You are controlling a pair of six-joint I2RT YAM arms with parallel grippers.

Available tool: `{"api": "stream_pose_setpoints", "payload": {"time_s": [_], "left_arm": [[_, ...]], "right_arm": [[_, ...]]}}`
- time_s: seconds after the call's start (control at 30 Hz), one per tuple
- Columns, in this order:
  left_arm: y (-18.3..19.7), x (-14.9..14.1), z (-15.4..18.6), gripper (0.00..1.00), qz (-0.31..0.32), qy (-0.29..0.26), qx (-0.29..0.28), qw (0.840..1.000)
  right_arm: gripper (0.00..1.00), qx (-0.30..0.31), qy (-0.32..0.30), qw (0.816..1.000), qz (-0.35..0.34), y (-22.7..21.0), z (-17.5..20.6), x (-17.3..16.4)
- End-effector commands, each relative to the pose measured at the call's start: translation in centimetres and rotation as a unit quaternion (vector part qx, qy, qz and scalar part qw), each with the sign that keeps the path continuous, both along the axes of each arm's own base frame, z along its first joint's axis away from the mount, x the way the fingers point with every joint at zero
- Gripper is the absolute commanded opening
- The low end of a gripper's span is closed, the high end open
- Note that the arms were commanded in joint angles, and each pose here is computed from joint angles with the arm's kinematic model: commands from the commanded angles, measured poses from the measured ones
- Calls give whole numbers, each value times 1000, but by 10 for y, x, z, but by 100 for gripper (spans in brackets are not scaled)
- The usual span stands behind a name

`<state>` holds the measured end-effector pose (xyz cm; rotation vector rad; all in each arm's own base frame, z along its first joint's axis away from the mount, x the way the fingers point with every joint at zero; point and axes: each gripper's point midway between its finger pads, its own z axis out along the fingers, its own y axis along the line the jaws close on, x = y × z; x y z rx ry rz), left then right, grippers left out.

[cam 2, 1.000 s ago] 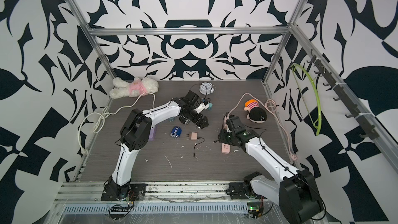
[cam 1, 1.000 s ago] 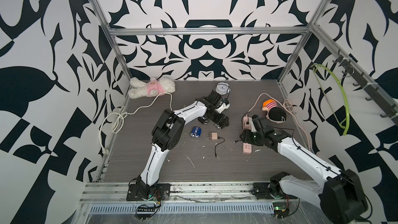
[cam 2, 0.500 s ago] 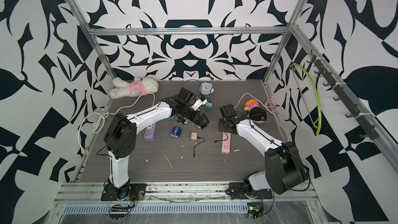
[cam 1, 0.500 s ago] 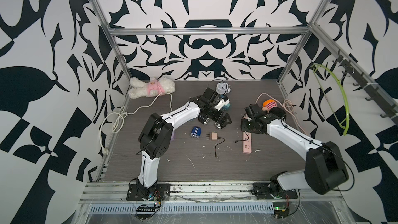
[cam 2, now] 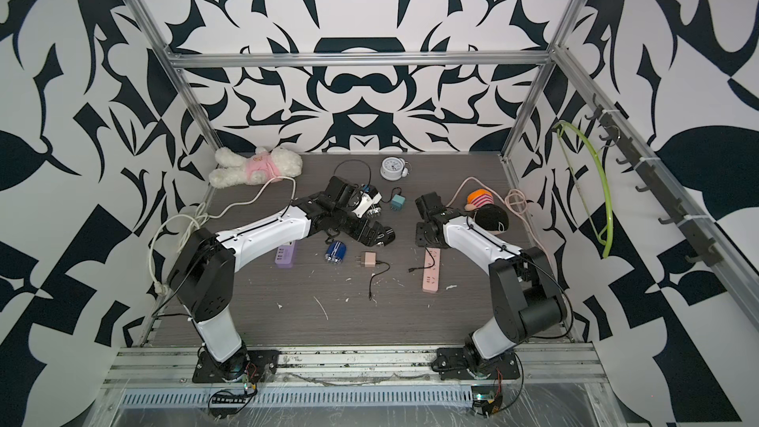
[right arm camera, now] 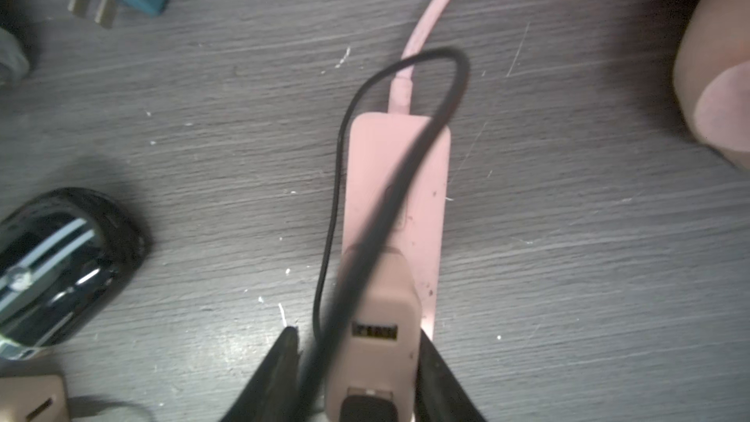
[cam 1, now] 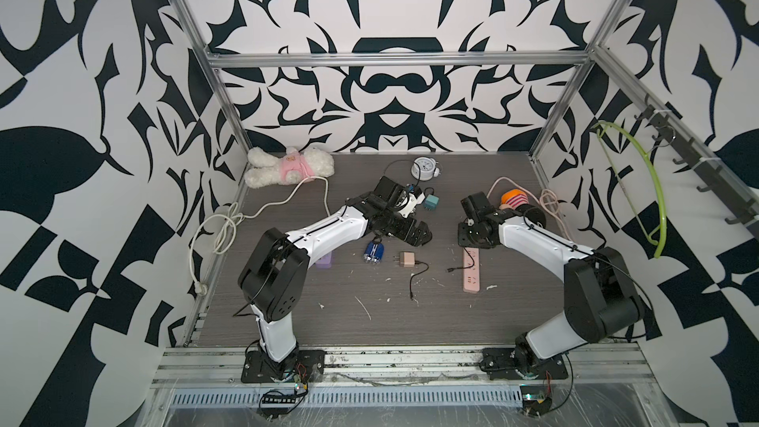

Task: Unplug the electric shaver
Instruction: Remove the plug from the socket.

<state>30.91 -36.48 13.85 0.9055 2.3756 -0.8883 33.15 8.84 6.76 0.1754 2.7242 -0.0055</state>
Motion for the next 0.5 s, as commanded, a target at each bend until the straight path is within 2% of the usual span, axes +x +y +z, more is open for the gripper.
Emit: {"api": "stream_pose_setpoints", "payload": {"time_s": [0.0, 0.03, 0.2, 0.33, 0.47], "left_arm": [[1, 3, 9, 99, 11, -11, -18, 1000], [1, 3, 9, 100, 13, -10, -19, 1000], [-3, 2, 10, 99, 18, -7, -40, 999], [-12, -3, 10, 99, 12, 8, -78, 997], [-27, -7, 6, 99, 6, 9, -109, 994]], "right_arm": [[32, -8, -16, 1000, 2, -3, 12, 9], [29, -9, -13, 1000, 1, -3, 11, 8], [0, -11, -10, 1000, 0, -7, 9, 7], [0, 26, -36, 999, 13, 4, 21, 8], [0, 82, -90, 992, 36, 19, 46, 8]]}}
